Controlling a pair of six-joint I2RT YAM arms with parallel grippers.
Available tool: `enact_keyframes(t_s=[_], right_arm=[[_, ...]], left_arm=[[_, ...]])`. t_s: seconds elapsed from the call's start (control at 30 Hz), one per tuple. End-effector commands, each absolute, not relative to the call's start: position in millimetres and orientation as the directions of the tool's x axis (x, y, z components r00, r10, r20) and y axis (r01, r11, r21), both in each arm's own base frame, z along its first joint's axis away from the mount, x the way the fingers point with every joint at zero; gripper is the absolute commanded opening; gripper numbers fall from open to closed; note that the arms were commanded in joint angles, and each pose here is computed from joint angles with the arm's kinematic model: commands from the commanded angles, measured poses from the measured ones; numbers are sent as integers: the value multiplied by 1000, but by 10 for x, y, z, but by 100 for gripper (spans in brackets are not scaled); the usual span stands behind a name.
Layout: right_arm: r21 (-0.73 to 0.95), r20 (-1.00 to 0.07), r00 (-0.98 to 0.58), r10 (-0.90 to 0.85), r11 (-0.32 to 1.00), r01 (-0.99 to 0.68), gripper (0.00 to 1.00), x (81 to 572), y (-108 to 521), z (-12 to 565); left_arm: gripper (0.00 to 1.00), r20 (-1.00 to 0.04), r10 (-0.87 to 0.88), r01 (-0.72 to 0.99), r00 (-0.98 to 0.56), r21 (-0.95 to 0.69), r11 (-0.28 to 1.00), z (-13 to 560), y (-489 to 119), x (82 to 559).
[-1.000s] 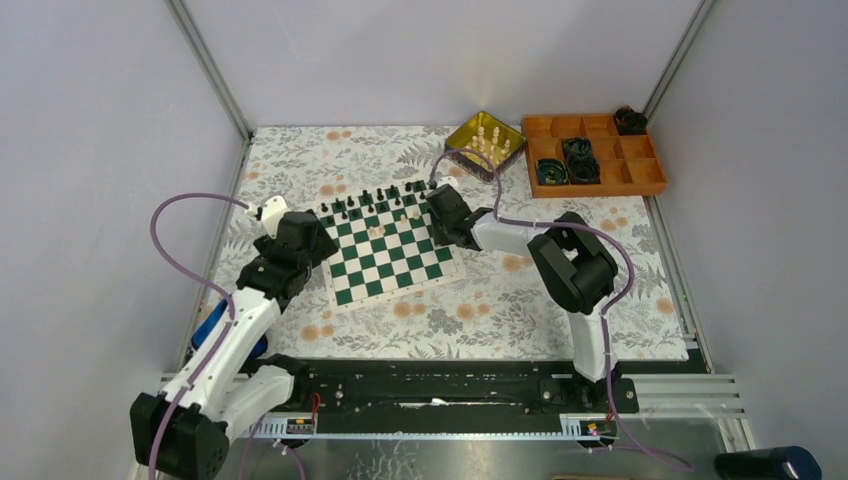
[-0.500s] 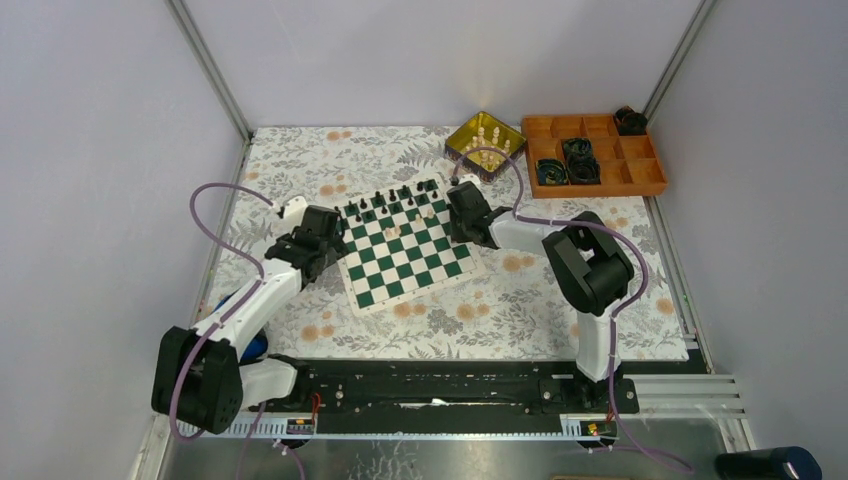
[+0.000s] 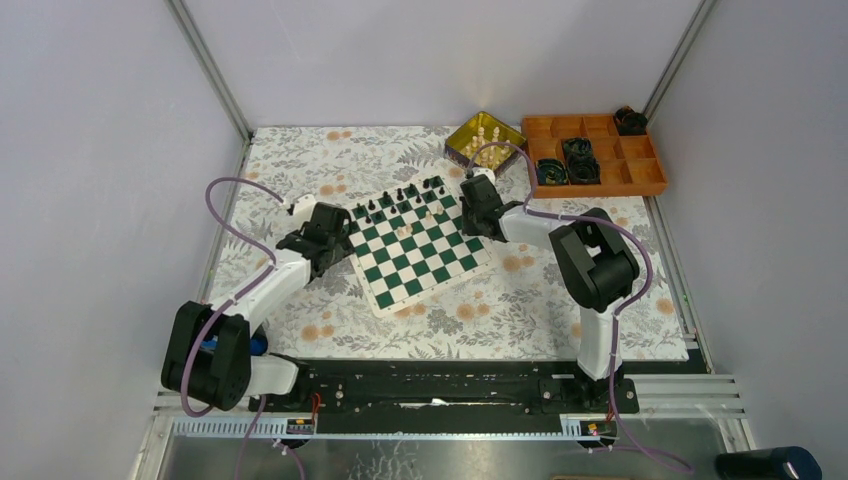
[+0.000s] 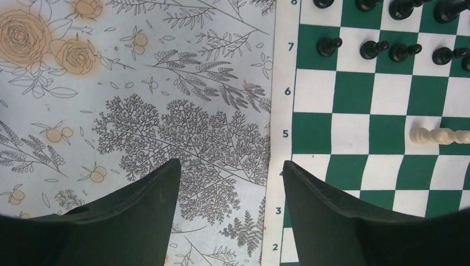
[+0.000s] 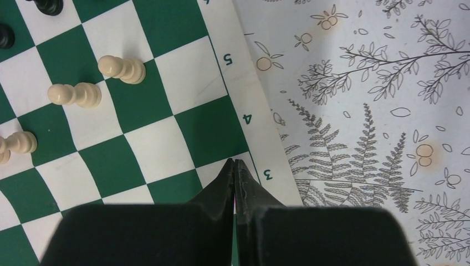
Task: Set up the chess pieces on the board
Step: Move the chessboard to the center of the board.
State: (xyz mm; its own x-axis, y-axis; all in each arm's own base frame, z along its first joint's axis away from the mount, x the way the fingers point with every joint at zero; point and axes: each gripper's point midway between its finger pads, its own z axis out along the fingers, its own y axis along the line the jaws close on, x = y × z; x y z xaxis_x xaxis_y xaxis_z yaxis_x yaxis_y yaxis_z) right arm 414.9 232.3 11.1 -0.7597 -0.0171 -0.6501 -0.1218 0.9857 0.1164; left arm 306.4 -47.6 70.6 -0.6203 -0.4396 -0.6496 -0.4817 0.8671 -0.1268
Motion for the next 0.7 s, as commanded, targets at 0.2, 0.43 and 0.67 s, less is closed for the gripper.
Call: enact_keyframes(t_s=[0.2,0.43,0.67], right_arm=[[-20,-501,-864,-58,998,-56,0,3815,1844,-293],[-7,-503,-862,-59,998,-64,12,3840,1882,-217],[11,-536,-841,-72,996,-92,49,3953,1974,76]], left_arm=[[74,-694,-421,-447,-584,-158,881,870,-553,3306],[75,-703,-414,-439,-578,-161,884,929,-548,3307],[81,-709,-419,-434,-568,-174,884,1059,-557,3322]])
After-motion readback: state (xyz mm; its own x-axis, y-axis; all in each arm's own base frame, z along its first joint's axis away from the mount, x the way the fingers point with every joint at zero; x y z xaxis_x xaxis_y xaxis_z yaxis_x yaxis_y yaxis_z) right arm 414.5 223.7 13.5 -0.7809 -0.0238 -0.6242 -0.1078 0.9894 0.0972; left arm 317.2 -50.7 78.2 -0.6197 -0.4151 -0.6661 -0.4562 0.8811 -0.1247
